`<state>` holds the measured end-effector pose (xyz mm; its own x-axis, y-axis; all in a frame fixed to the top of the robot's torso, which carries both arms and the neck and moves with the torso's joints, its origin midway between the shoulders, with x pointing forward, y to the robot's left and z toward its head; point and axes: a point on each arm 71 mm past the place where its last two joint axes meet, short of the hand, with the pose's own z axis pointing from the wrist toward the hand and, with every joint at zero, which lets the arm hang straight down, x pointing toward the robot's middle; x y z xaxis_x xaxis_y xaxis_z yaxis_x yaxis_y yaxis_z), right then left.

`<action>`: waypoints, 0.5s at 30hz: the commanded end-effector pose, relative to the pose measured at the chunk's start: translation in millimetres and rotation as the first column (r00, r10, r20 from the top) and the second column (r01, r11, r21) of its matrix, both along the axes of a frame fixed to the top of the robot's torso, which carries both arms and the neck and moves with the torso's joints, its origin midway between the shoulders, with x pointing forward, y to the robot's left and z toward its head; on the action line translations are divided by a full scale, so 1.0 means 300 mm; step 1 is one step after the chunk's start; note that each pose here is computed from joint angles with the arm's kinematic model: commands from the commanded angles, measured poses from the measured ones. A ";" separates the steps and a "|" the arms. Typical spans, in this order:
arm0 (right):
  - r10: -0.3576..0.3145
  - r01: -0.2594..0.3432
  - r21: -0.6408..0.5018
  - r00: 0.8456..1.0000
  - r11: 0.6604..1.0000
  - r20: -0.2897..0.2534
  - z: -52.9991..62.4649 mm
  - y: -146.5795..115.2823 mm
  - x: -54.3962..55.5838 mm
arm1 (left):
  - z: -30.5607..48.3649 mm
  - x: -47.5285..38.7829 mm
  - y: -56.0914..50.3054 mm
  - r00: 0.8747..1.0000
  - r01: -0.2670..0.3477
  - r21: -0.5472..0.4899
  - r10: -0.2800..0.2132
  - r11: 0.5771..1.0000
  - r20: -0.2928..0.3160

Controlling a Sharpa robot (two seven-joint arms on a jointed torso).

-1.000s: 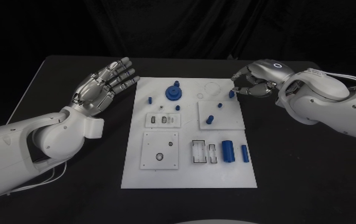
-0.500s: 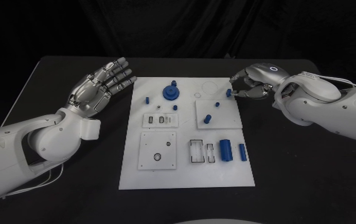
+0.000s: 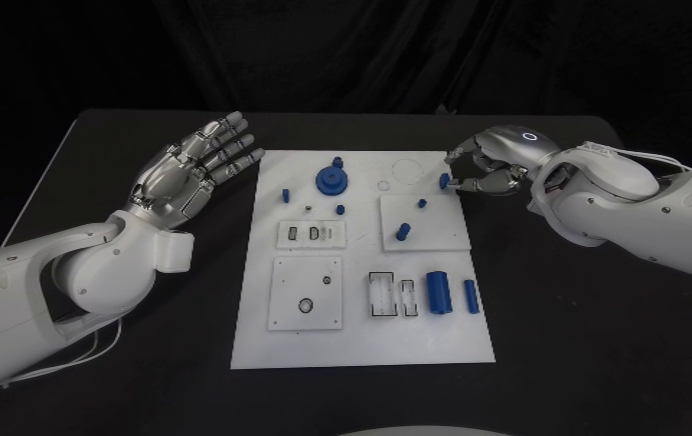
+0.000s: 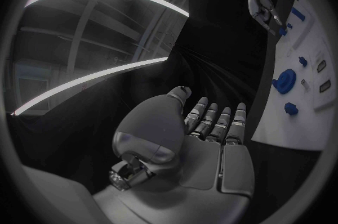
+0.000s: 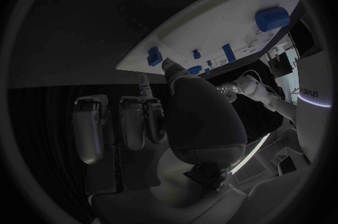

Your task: Assemble the parts on the task board

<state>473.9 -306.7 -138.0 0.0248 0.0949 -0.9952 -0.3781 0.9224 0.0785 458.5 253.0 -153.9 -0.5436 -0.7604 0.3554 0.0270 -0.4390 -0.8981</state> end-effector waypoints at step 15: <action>-0.018 0.018 0.002 1.000 1.000 -0.001 -0.017 0.013 0.014 | 0.002 -0.001 -0.002 1.000 0.012 -0.024 -0.011 1.000 0.018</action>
<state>477.6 -300.9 -142.3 0.0179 0.0933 -0.9955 -0.3829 0.9204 0.0794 459.0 253.4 -154.7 -0.5444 -0.7591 0.3568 0.0253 -0.4400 -0.8976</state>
